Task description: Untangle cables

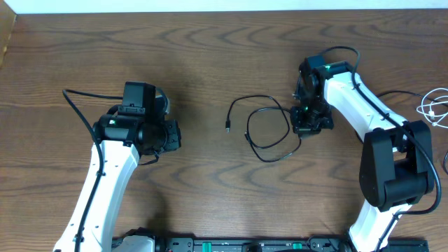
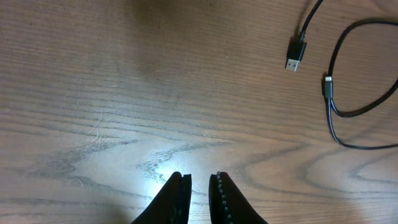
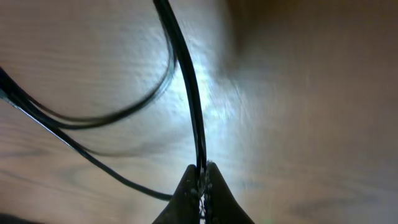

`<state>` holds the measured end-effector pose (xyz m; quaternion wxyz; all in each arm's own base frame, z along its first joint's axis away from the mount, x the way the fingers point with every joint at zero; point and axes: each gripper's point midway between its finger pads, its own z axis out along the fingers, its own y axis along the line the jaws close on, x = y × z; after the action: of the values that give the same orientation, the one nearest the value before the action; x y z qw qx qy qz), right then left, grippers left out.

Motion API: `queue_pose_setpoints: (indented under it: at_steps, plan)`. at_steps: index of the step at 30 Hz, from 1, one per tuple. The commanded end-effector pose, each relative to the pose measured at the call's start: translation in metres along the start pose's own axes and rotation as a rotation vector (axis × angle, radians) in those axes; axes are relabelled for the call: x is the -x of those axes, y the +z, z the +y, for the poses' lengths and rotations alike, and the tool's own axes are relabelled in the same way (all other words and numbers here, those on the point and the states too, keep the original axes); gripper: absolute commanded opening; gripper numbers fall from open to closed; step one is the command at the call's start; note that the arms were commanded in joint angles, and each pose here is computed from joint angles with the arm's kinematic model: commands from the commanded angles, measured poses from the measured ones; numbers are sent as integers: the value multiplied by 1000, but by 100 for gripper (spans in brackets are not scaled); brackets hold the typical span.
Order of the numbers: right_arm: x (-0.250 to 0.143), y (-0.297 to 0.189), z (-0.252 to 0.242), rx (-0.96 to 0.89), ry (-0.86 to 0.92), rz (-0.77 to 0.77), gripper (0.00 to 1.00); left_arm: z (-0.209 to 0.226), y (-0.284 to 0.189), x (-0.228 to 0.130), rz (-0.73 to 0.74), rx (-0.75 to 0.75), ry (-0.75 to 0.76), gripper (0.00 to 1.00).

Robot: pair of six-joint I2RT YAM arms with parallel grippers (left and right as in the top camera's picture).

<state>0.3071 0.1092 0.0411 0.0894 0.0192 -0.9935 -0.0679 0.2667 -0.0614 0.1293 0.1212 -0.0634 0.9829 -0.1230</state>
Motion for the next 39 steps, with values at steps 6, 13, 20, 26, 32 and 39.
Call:
queue_pose_setpoints:
  at_steps: [6,13,20,26,32,39]
  plan:
    - [-5,-2,-7,-50,68,18,1,1,3,-3,14,6,-12,17]
    - [2,-5,-24,-117,127,-18,1,2,3,-3,13,6,-12,17]
    - [25,-8,43,199,-113,-102,22,1,3,-2,12,6,-11,17]
    - [70,-20,100,294,-281,-337,43,1,3,-3,13,6,-16,17]
    - [90,-21,149,370,-207,-436,54,1,3,-3,13,6,-16,17]
    - [100,20,171,394,170,-385,55,1,3,-3,13,6,-16,17]
